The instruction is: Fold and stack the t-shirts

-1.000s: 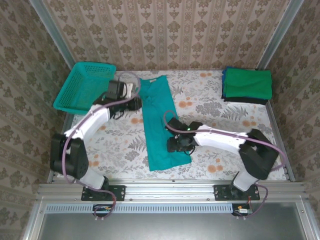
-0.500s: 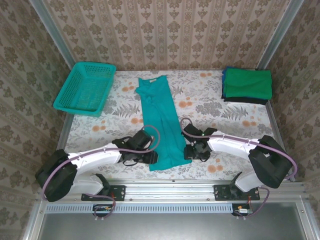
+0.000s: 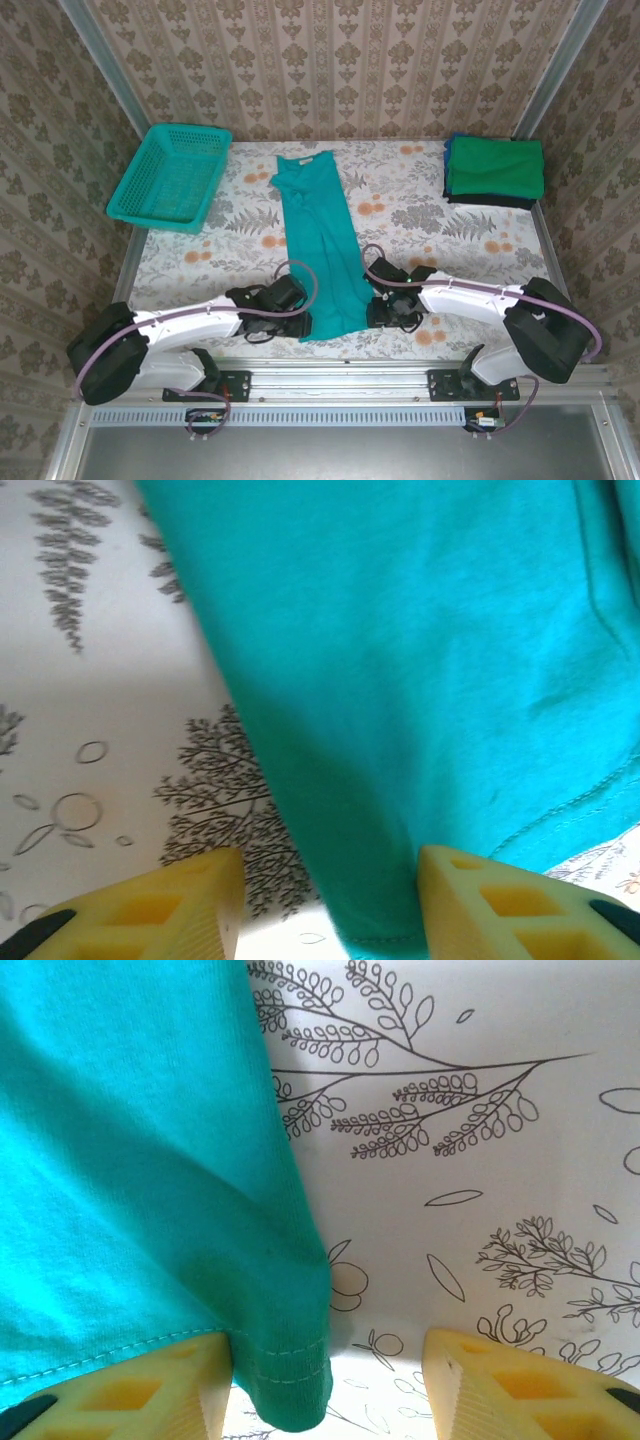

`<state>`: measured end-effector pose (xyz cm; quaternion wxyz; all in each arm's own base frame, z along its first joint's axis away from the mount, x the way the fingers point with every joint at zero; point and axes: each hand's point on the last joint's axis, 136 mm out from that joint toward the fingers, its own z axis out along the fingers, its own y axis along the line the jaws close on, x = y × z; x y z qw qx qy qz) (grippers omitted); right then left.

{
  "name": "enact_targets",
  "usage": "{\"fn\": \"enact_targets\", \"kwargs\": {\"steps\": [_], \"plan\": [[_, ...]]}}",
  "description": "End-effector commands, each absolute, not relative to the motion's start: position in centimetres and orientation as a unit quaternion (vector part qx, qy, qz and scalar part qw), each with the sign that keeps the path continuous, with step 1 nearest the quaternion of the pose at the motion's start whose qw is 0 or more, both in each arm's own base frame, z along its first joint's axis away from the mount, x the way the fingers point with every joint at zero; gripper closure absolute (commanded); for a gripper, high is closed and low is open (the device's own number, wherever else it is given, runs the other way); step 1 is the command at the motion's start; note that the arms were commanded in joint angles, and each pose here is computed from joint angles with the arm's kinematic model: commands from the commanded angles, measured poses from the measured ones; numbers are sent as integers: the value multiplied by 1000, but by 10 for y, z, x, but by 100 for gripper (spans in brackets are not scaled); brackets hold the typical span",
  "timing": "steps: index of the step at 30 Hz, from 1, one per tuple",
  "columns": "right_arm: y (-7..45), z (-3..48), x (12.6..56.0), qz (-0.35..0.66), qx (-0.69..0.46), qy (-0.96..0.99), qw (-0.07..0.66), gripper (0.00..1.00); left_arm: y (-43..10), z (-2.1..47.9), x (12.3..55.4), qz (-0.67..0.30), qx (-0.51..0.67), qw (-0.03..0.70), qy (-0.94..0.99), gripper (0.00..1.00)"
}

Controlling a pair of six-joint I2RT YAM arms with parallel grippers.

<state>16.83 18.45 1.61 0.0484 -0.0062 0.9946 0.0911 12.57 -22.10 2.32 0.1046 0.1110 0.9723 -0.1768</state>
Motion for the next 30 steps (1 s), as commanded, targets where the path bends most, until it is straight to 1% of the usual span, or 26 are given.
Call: {"fn": "enact_targets", "kwargs": {"steps": [1,5,6,7,8,11,14,15,16,21,23,24,25,26,27,30], "plan": [[185,13,164,98,2,994,47,45,-212,17,123,-162,95,106,976,54],[194,15,171,121,0,991,60,49,-230,19,126,-195,95,114,969,59],[197,15,172,125,-2,990,63,49,-236,20,126,-207,98,114,967,64],[198,16,173,128,-3,990,66,51,-241,21,126,-216,98,114,965,70],[202,25,177,142,-4,987,79,52,-243,21,125,-220,98,112,964,75],[207,33,182,152,-8,984,90,53,-241,21,123,-220,94,111,965,89],[209,36,184,155,-13,983,95,57,-230,22,122,-216,84,120,965,97],[208,36,185,152,-13,984,95,60,-227,21,121,-216,80,123,965,99],[208,35,185,149,-14,984,95,61,-223,21,121,-217,75,126,965,100],[204,30,182,136,-17,987,83,63,-204,15,117,-214,51,132,966,100],[206,30,181,141,-19,987,80,61,-202,12,116,-218,45,135,965,99],[208,30,180,147,-19,986,78,61,-200,12,116,-219,41,135,966,90],[211,31,180,154,-20,985,75,60,-200,12,115,-220,42,133,965,88],[215,32,178,163,-24,984,73,58,-199,12,114,-219,43,132,966,82],[218,32,176,168,-26,983,70,58,-199,13,114,-219,43,133,966,74],[222,33,171,170,-30,983,65,58,-199,16,114,-224,43,134,964,63]]}}
